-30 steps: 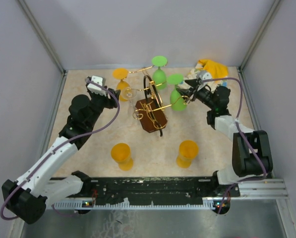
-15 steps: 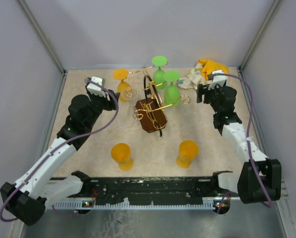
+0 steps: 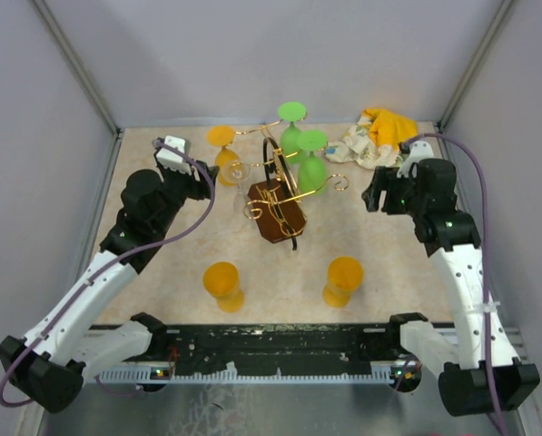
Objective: Place the wine glass upside down on the wine glass rack
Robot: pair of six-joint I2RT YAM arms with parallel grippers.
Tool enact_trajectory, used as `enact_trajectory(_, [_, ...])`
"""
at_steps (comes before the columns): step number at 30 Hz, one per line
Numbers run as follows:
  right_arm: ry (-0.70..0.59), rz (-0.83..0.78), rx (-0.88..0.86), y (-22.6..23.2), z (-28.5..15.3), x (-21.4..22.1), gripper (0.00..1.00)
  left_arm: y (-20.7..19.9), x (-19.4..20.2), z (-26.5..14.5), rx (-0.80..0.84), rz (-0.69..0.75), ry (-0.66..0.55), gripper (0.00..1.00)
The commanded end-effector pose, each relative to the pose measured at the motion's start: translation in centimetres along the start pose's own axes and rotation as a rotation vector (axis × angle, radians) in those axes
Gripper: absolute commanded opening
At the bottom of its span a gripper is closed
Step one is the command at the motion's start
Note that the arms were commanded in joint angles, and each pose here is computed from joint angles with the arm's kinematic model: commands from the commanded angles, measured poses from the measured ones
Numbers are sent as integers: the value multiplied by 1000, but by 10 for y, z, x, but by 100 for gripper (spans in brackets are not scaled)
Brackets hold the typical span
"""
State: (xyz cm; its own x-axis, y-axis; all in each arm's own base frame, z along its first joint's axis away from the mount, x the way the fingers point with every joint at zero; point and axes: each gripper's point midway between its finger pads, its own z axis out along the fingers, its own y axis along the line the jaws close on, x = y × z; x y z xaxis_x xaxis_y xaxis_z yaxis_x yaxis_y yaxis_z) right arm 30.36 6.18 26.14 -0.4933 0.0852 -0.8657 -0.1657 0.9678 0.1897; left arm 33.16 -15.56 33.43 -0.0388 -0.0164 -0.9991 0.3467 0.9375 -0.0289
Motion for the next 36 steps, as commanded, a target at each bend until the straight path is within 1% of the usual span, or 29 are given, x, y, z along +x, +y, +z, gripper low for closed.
enact_trajectory(1, [140, 28, -100, 25, -51, 28, 70, 1, -16, -7, 5, -9, -37, 69])
enact_trajectory(4, [180, 8, -188, 42, -72, 38, 70, 1, -15, -8, 4, -8, -35, 69])
enact_trajectory(10, [262, 25, -192, 43, -86, 69, 65, 0, -17, -8, 10, -12, -38, 69])
enact_trajectory(12, [267, 32, -236, 51, -90, 73, 64, -1, -17, -8, 12, -12, -37, 69])
enact_trajectory(14, [268, 38, -231, 51, -92, 76, 63, 0, -16, -8, 10, -11, -34, 69])
enact_trajectory(16, [289, 62, -182, 45, -93, 81, 63, -1, -15, -8, 12, -14, -31, 69])
enact_trajectory(24, [378, 154, -150, 40, -73, 115, 65, -4, -15, -4, 25, -24, -25, 69])
enact_trajectory(27, [407, 152, -122, 39, -66, 127, 66, -4, -13, -3, 24, -21, -20, 69])
enact_trajectory(32, [428, 138, -126, 52, -60, 137, 66, -4, -9, -1, 24, -20, -11, 69])
enact_trajectory(34, [444, 117, -93, 51, -57, 143, 65, -5, -8, 0, 30, -21, -8, 69])
enact_trajectory(36, [467, 103, -70, 50, -54, 149, 61, -5, -7, 0, 31, -18, -6, 69])
